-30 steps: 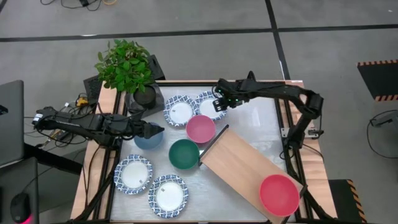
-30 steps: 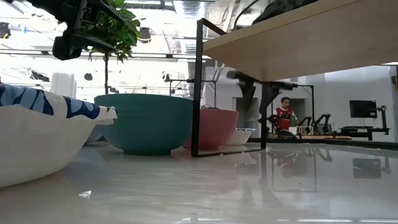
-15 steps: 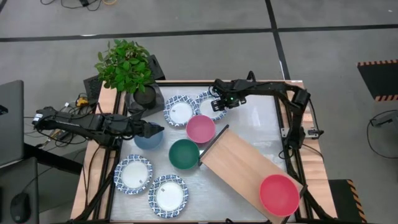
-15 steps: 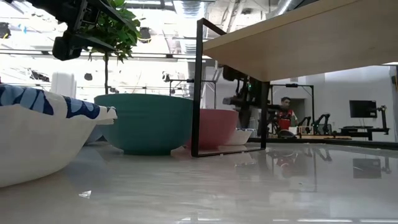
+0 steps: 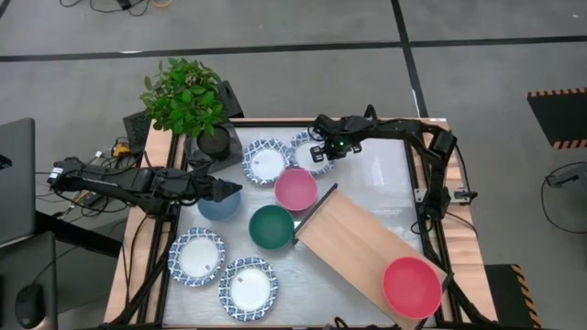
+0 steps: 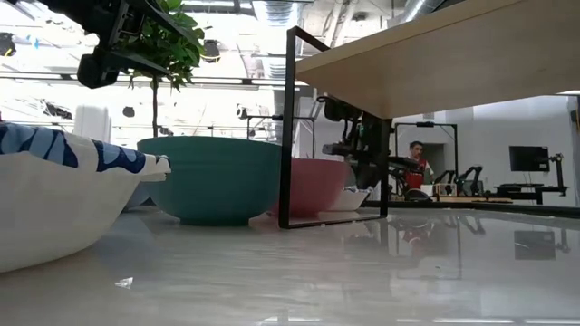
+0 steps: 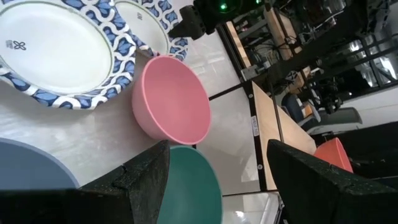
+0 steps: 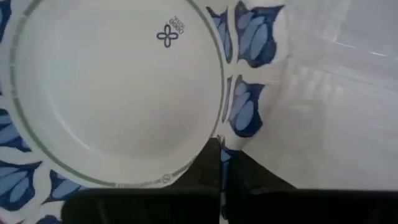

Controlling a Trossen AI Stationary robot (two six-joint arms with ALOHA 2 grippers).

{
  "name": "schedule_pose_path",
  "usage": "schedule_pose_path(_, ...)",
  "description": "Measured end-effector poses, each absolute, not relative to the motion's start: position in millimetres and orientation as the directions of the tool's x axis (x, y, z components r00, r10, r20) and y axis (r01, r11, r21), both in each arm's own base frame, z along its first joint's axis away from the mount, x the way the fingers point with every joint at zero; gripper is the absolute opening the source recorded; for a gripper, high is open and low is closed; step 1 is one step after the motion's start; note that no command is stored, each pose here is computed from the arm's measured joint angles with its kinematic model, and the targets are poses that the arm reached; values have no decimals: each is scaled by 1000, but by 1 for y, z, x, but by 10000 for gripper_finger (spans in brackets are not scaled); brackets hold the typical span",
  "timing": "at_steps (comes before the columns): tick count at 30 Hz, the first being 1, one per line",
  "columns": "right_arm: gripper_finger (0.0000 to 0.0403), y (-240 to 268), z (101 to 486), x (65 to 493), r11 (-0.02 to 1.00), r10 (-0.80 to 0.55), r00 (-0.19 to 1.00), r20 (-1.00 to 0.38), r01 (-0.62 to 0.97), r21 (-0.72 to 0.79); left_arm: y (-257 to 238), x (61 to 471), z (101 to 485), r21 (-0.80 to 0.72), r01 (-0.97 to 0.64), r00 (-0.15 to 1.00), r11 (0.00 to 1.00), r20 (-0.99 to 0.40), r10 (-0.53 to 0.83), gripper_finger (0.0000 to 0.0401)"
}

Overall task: Place and stack bowls onto a shelf
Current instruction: Put the white patterned bowl on the shelf

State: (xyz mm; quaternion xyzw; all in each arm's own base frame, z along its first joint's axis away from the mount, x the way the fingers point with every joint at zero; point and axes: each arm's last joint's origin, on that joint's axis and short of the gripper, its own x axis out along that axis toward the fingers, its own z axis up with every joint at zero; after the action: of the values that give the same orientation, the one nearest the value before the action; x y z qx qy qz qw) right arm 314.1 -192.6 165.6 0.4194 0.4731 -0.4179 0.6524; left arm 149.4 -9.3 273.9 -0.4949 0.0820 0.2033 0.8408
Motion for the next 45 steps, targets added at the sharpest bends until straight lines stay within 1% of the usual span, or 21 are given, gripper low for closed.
schedule_pose_path(4, 25, -196, 177, 306, 271, -156, 204, -966, 950, 157, -9, 149, 274, -796, -427, 902, 430, -338, 269, 254)
schedule_pose_path(8, 21, -199, 197, 293, 251, -180, 218, -959, 953, 170, -9, 149, 274, -788, -431, 900, 440, -337, 277, 254)
schedule_pose_path(13, 21, -200, 237, 274, 234, -248, 294, -923, 943, 238, -8, 149, 274, -785, -435, 897, 441, -336, 286, 254)
schedule_pose_path(17, 21, -194, 276, 255, 236, -321, 378, -868, 920, 314, -8, 149, 274, -785, -435, 897, 441, -336, 286, 254)
schedule_pose_path(19, 21, -187, 296, 244, 261, -356, 428, -831, 899, 351, -8, 149, 274, -785, -435, 897, 441, -336, 286, 254)
schedule_pose_path(23, 22, -160, 335, 226, 391, -358, 562, -745, 815, 427, -9, 149, 274, -786, -433, 899, 441, -336, 282, 254)
schedule_pose_path(25, 23, -144, 350, 218, 446, -325, 627, -708, 762, 470, -9, 149, 274, -788, -429, 900, 441, -336, 276, 254)
schedule_pose_path(28, 23, -115, 369, 206, 559, -241, 714, -658, 656, 507, -9, 149, 274, -792, -429, 901, 435, -337, 275, 254)
schedule_pose_path(31, 23, -84, 379, 194, 650, -119, 750, -650, 554, 520, -9, 149, 274, -793, -429, 901, 433, -337, 275, 254)
schedule_pose_path(34, 23, -54, 381, 183, 699, -1, 733, -680, 487, 524, -9, 149, 274, -793, -429, 901, 433, -337, 274, 254)
schedule_pose_path(38, 24, -23, 381, 169, 717, 114, 677, -727, 450, 532, -9, 149, 274, -793, -429, 900, 433, -338, 274, 254)
schedule_pose_path(45, 24, 13, 373, 172, 741, 229, 575, -786, 421, 524, -9, 149, 274, -793, -429, 900, 433, -338, 275, 254)
